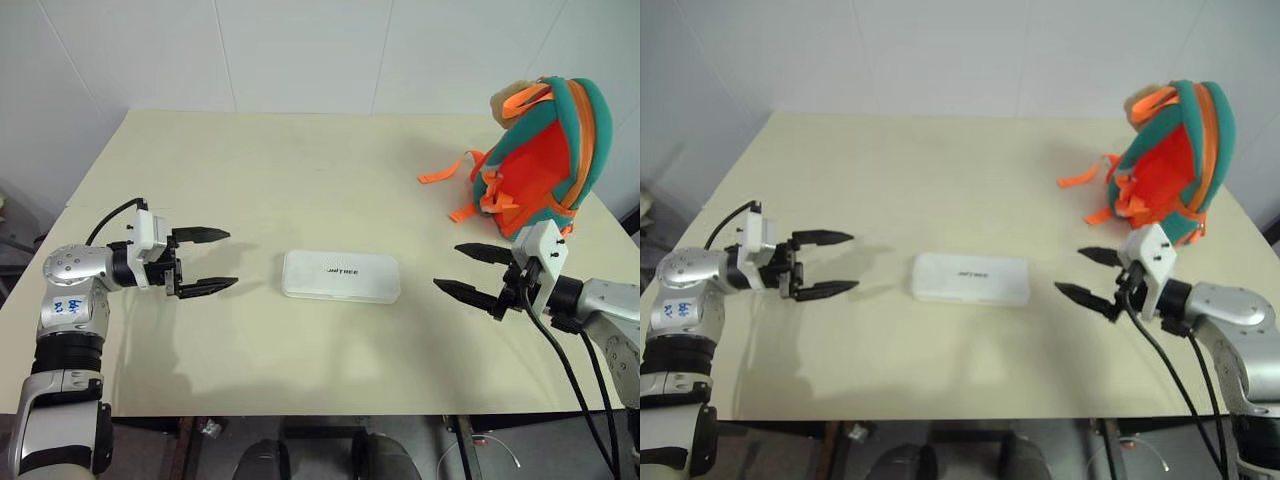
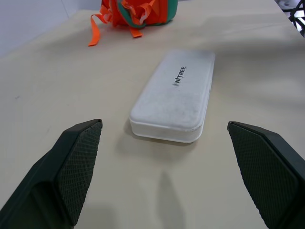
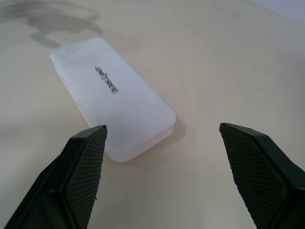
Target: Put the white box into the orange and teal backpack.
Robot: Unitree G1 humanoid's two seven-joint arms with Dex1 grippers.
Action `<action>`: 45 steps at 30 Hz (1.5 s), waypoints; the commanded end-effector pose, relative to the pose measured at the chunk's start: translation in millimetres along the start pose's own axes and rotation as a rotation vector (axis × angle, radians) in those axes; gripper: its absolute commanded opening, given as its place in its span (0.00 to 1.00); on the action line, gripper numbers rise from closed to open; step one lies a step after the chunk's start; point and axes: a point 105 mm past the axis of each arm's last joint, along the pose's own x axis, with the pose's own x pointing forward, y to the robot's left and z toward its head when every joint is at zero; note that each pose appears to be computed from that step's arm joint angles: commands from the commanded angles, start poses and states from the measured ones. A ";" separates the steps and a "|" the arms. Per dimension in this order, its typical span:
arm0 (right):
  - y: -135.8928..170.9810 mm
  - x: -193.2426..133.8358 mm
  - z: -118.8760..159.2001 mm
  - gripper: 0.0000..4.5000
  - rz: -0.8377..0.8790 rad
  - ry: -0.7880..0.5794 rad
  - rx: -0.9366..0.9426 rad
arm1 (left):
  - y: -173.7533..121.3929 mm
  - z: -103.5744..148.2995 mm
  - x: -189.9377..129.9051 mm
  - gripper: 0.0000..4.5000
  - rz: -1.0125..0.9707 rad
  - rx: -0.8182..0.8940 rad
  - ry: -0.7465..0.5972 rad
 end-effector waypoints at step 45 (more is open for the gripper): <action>-28.9 36.0 -39.1 0.03 -0.300 0.160 -0.021 | 19.6 -33.0 45.8 0.00 0.065 -0.294 0.274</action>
